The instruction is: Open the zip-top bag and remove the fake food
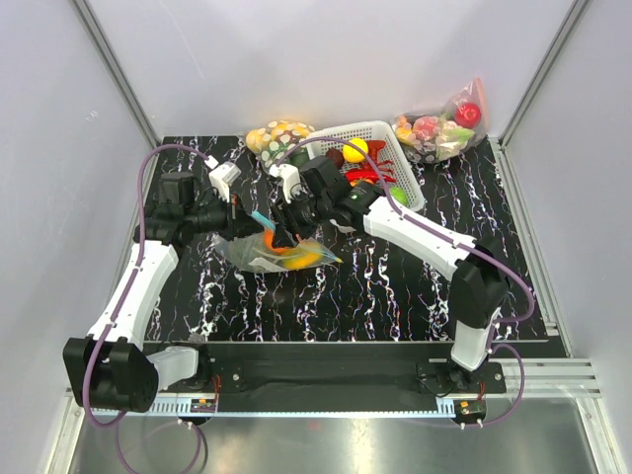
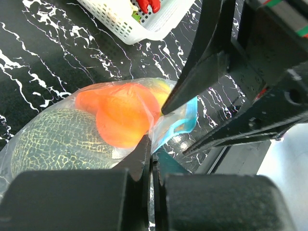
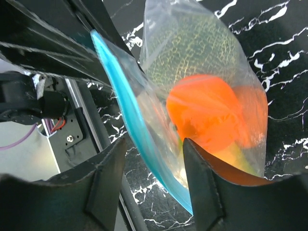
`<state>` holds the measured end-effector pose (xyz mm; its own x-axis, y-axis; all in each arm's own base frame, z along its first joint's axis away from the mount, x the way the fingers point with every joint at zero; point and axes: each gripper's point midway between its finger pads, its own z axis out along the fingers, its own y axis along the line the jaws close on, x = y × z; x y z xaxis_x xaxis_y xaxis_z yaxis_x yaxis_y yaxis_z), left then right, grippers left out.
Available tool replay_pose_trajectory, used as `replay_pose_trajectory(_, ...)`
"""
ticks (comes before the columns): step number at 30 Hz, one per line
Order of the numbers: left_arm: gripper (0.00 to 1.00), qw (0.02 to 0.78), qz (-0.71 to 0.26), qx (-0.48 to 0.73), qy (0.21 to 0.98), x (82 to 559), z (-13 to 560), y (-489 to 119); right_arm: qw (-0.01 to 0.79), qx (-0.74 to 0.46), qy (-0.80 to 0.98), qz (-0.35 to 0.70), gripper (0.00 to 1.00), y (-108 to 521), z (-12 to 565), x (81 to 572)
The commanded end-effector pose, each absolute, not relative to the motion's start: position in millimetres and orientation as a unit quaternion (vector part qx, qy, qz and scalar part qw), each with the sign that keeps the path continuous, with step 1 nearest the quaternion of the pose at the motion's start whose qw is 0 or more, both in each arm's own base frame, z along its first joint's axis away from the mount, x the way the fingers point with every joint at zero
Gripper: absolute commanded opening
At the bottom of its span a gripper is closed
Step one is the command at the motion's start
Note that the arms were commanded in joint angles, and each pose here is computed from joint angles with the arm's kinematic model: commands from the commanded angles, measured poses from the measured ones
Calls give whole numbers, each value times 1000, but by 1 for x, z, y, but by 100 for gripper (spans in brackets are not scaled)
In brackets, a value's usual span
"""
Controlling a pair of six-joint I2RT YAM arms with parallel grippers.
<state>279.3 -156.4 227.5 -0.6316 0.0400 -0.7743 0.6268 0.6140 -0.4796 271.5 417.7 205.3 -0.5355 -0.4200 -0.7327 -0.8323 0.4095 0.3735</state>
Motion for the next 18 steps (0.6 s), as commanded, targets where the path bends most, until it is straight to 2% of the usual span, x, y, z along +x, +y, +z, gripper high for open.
replay_pose_trajectory(1,0,416,-381,230,793,286,251,-159,310,-397,770,392,60,428,241,273)
replay_pose_trajectory(7,0,420,-378,230,793,283,253,-158,360,-379,767,372,64,412,266,283)
replay_pose_trajectory(18,0,420,-378,233,791,280,253,-160,399,-342,761,380,56,404,286,297)
